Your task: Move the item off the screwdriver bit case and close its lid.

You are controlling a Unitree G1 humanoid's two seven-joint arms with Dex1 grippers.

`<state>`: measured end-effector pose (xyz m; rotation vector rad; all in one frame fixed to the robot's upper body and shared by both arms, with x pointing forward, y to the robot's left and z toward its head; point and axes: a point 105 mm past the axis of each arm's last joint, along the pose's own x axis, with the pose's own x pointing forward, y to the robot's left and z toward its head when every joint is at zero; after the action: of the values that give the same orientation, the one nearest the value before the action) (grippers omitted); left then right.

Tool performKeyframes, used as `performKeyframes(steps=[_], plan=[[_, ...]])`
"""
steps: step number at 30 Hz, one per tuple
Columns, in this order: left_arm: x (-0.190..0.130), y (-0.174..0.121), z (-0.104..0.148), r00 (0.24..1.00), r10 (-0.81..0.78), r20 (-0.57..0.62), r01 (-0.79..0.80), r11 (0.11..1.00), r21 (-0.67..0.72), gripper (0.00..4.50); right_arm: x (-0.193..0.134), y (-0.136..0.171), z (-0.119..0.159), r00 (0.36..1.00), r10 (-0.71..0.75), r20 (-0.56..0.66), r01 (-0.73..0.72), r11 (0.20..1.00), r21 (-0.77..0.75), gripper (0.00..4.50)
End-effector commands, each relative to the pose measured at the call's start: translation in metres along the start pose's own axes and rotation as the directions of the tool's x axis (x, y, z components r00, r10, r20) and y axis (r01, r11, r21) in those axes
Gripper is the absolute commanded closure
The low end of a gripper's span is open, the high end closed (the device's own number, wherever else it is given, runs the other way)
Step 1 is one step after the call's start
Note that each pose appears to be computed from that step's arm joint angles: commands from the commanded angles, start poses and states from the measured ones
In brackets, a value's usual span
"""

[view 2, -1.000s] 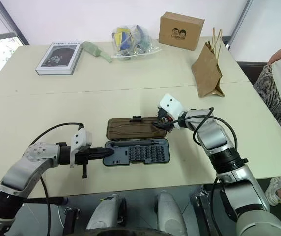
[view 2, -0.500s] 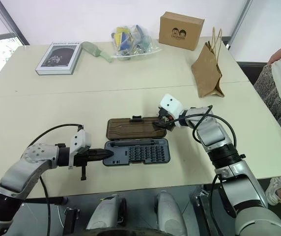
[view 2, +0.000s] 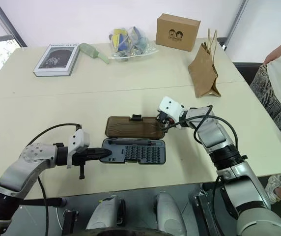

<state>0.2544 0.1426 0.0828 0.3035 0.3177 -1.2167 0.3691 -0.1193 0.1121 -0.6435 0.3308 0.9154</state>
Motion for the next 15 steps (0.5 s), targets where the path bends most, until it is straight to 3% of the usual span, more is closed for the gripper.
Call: performKeyframes(steps=[1,7,11,15], plan=[[0.000,0.000,-0.008,0.999,-0.002,-0.042,0.001,1.000,-0.018,4.50,0.001,0.003,0.004,1.000,-0.002,0.004,0.002,0.998,-0.061,4.48],[0.001,0.002,-0.010,0.999,-0.003,-0.043,0.002,1.000,-0.018,4.50,-0.003,-0.002,0.019,0.997,-0.041,0.070,0.055,0.976,-0.211,4.48],[0.002,0.002,-0.010,0.999,-0.007,-0.041,0.007,1.000,-0.013,4.50,-0.007,-0.003,0.032,0.987,-0.070,0.144,0.120,0.918,-0.378,4.48],[0.004,0.002,-0.008,0.999,-0.012,-0.039,0.012,1.000,-0.009,4.50,-0.009,-0.001,0.035,0.980,-0.078,0.185,0.152,0.890,-0.429,4.48]])
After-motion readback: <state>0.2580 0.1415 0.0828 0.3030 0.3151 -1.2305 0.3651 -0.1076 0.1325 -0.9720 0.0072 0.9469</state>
